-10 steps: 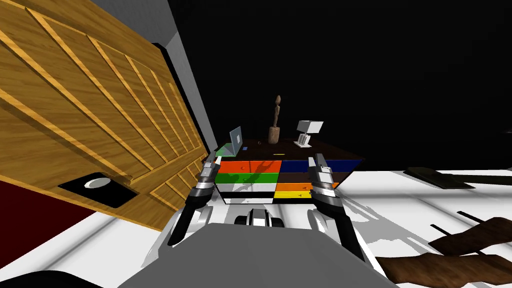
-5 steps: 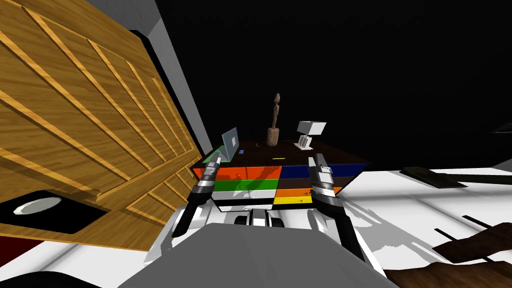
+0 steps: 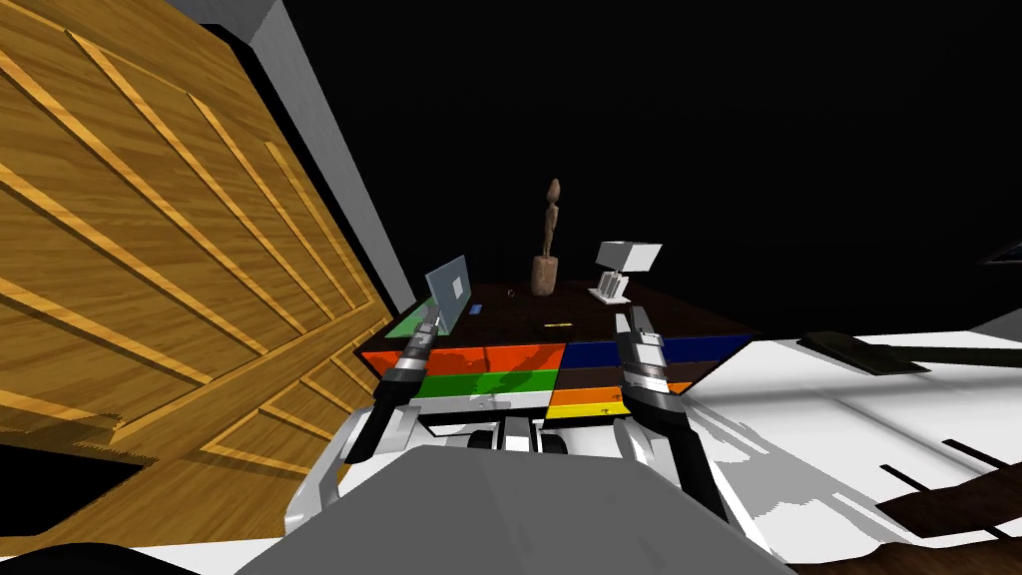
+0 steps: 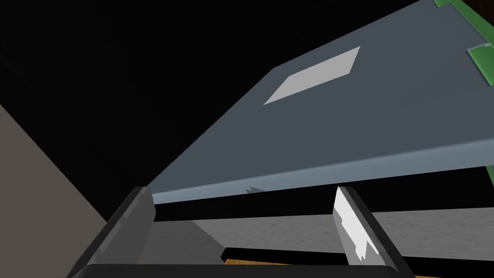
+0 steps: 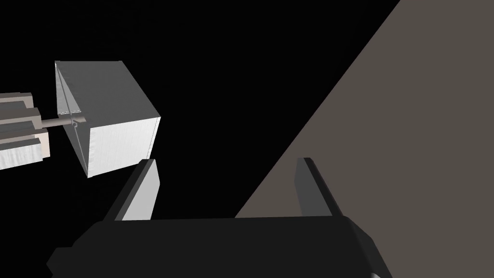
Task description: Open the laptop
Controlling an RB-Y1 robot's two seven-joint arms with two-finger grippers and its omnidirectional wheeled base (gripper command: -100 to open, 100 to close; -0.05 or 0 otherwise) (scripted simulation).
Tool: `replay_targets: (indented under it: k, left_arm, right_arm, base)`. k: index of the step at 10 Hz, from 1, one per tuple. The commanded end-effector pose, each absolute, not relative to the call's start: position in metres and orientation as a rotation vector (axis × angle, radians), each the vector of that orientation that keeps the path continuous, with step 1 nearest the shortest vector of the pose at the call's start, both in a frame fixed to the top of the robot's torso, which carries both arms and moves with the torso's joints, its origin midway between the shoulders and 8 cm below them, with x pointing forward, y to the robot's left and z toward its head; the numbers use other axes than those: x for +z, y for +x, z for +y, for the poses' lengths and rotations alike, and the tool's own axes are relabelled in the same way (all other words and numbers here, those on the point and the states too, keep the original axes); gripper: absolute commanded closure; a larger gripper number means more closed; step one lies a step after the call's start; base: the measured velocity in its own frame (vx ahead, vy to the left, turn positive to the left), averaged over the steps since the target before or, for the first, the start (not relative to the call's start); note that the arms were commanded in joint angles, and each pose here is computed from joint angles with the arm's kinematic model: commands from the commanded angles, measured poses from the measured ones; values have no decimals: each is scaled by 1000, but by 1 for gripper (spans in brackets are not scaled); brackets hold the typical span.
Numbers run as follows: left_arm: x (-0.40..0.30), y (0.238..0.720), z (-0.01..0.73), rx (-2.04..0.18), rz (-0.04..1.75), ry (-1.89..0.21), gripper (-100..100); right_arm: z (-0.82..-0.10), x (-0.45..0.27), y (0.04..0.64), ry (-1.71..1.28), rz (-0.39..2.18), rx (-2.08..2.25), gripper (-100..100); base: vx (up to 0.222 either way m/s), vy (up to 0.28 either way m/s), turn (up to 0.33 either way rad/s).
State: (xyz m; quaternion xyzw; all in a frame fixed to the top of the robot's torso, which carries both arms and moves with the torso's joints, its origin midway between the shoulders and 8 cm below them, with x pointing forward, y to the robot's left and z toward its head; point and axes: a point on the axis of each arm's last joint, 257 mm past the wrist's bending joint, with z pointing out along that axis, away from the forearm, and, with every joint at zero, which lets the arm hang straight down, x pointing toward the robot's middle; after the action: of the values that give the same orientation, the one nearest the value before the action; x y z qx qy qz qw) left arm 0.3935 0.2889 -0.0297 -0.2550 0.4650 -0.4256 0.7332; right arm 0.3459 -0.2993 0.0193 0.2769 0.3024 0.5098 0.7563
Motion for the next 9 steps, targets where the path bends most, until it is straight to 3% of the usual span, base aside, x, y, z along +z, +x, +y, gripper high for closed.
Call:
replay_targets:
  k: [1, 4, 5, 8, 9]
  left_arm:
    - [-21, 389, 289, -933, 1021, -563, -100]
    - [-14, 386, 289, -931, 1019, -563, -100]
    - [-21, 389, 289, -933, 1021, -563, 100]
    - [-26, 392, 289, -933, 1024, -564, 100]
    - [-22, 391, 291, -919, 1030, -563, -100]
  right_arm:
    - [-299, 19, 346, 604, 659, 1111, 0]
    - [-299, 19, 346, 604, 659, 1111, 0]
    - [-299, 19, 346, 604, 659, 1111, 0]
    - [-299, 19, 346, 604, 659, 1111, 0]
    - [-299, 19, 346, 604, 659, 1111, 0]
  base:
    - [12, -12, 31]
    - [-1, -3, 7]
    - [0, 8, -23]
    - [-9, 7, -7]
    - [1, -34, -24]
